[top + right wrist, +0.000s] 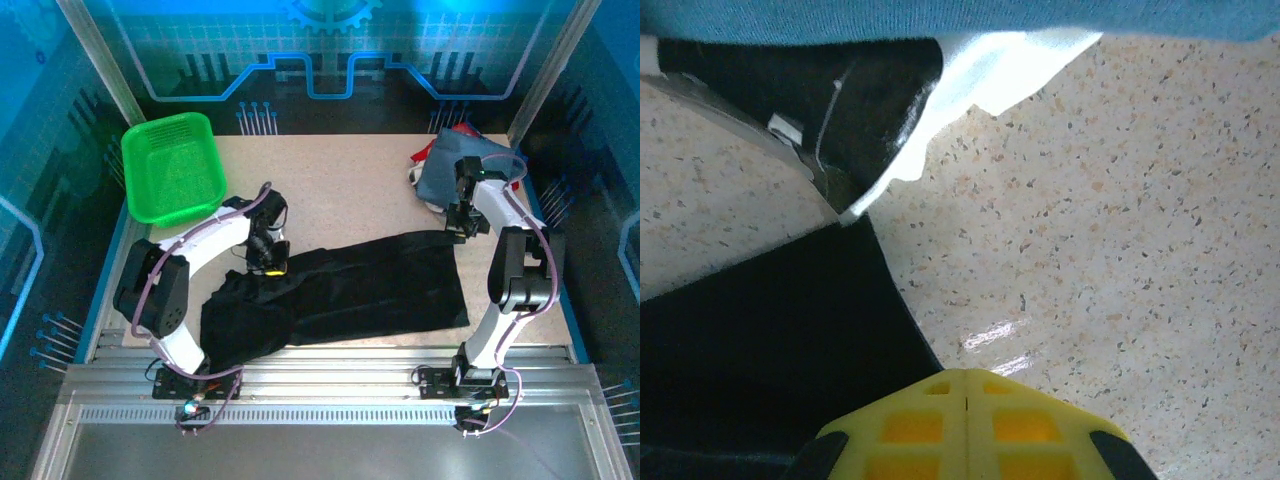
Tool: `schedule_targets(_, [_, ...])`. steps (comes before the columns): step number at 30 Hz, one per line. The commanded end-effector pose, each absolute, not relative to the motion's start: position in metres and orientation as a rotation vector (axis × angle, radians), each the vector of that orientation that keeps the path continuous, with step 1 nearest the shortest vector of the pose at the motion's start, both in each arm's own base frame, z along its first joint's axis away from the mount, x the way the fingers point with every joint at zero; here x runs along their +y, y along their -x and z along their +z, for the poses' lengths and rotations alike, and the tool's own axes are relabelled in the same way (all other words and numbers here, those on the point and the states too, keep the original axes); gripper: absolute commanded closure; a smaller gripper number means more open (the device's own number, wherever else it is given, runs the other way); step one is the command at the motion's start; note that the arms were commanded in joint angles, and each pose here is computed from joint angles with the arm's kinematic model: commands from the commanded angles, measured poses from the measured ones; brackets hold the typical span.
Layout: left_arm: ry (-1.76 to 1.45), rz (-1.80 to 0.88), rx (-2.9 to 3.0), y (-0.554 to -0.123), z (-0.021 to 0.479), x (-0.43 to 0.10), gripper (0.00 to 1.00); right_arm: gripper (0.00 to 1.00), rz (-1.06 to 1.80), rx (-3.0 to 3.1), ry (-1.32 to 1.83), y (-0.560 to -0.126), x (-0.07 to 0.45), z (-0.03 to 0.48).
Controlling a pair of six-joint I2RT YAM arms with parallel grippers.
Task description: Fold and stack the t-shirts
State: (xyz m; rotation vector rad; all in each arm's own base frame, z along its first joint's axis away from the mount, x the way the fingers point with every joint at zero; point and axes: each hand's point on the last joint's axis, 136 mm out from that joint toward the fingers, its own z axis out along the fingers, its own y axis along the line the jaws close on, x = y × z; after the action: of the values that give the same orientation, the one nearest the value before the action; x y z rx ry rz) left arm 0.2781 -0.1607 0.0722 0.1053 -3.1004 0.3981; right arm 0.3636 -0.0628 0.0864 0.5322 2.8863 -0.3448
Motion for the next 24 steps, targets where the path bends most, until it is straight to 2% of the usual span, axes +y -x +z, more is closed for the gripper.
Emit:
schedule_targets(1, [-0.094,0.415,-3.139,-0.284,0.094,-0.154,1.0,1.0,-0.327,2.869,-0.547,-0.372,-0.067,0.094])
schedule_targets(7, [-0.09,0.472,-3.132,-0.291,0.099,-0.154,0.99,1.0,-0.321,2.861,-0.538,-0.38,-0.067,0.099])
schedule_targets(15, [-0.118,0.455,-3.13,-0.292,0.091,-0.152,0.82,1.0,-0.311,2.87,-0.54,-0.379,-0.065,0.096])
schedule_targets(22, [-0.108,0.48,-3.106,-0.286,0.089,-0.154,0.76,1.0,-0.309,2.871,-0.54,-0.379,-0.065,0.096])
schedule_targets(24, [-0.096,0.498,-3.093,-0.283,0.089,-0.156,0.72,1.0,-0.307,2.87,-0.541,-0.379,-0.065,0.096])
